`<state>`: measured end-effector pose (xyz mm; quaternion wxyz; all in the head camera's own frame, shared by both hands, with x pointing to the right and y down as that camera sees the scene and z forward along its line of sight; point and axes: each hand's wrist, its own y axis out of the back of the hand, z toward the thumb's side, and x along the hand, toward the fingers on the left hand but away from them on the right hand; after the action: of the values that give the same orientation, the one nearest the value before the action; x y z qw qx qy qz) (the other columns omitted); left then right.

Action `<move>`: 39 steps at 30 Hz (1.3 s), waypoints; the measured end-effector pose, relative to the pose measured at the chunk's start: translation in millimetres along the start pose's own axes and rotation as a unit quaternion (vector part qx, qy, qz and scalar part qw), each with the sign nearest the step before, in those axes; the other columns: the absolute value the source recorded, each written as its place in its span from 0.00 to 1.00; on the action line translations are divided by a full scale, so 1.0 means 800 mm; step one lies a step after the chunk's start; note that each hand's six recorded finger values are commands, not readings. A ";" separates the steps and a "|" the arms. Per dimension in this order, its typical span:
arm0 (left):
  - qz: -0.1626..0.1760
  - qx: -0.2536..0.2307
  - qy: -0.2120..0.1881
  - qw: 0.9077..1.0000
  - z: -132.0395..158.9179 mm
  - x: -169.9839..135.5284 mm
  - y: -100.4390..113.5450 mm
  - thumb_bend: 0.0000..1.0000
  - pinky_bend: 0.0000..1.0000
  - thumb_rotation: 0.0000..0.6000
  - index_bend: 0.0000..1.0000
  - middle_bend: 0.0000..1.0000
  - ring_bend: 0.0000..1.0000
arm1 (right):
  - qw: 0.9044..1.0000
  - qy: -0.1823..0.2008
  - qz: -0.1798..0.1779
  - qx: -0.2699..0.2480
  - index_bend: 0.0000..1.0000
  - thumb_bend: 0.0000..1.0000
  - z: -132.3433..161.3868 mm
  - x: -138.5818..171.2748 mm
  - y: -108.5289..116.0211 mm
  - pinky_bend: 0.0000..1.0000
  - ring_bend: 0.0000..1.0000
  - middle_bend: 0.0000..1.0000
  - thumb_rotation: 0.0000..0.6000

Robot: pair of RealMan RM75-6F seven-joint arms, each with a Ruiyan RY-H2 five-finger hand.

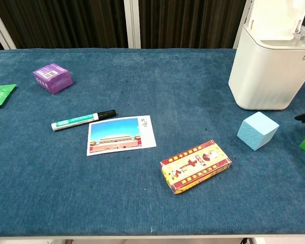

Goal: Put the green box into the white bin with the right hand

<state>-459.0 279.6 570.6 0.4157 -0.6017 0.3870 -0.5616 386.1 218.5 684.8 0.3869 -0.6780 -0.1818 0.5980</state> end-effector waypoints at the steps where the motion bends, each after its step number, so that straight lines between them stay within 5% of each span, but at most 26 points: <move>1: 0.000 0.000 0.000 1.000 0.000 0.000 0.000 0.06 0.02 1.00 0.00 0.00 0.00 | 1.000 -0.002 -0.005 0.001 0.62 0.39 -0.001 0.000 0.001 0.64 0.58 0.66 1.00; 4: -0.001 0.001 -0.001 1.000 0.001 0.000 -0.001 0.06 0.02 1.00 0.00 0.00 0.00 | 1.000 -0.010 -0.025 0.004 0.72 0.39 -0.004 0.000 0.007 0.71 0.66 0.73 1.00; 11: -0.001 0.001 0.000 1.000 0.001 0.001 -0.001 0.06 0.02 1.00 0.00 0.00 0.00 | 0.994 -0.015 -0.111 -0.014 0.72 0.39 -0.005 0.008 0.050 0.73 0.67 0.74 1.00; 19: -0.009 0.005 -0.002 1.000 0.004 0.004 -0.006 0.06 0.02 1.00 0.00 0.00 0.00 | 0.968 -0.013 -0.238 -0.075 0.66 0.39 0.007 0.006 0.163 0.69 0.62 0.74 1.00; 23: -0.006 0.005 0.001 1.000 0.002 0.005 -0.005 0.06 0.02 1.00 0.00 0.00 0.00 | 0.959 -0.024 -0.267 -0.091 0.64 0.39 0.011 -0.020 0.217 0.66 0.58 0.74 1.00; 26: -0.007 0.005 0.003 1.000 0.000 0.005 -0.004 0.06 0.02 1.00 0.00 0.00 0.00 | 0.961 -0.040 -0.262 -0.082 0.62 0.39 0.012 -0.045 0.237 0.62 0.55 0.72 1.00; 29: -0.008 0.003 0.003 1.000 -0.001 0.006 -0.003 0.06 0.02 1.00 0.00 0.00 0.00 | 0.966 -0.056 -0.245 -0.067 0.55 0.39 0.018 -0.068 0.242 0.59 0.50 0.65 1.00; 35: -0.005 0.000 0.003 1.000 -0.004 0.005 0.000 0.06 0.02 1.00 0.00 0.00 0.00 | 0.974 -0.049 -0.213 -0.068 0.05 0.39 0.032 -0.093 0.236 0.45 0.21 0.26 1.00; 39: -0.003 -0.001 0.003 1.000 -0.004 0.004 0.002 0.06 0.02 1.00 0.00 0.00 0.00 | 0.979 -0.041 -0.185 -0.070 0.00 0.33 0.030 -0.094 0.227 0.31 0.04 0.07 1.00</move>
<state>-462.0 276.3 570.3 0.4119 -0.6014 0.3870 -0.5647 307.1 57.4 600.5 0.4341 -0.6328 -0.3614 0.5295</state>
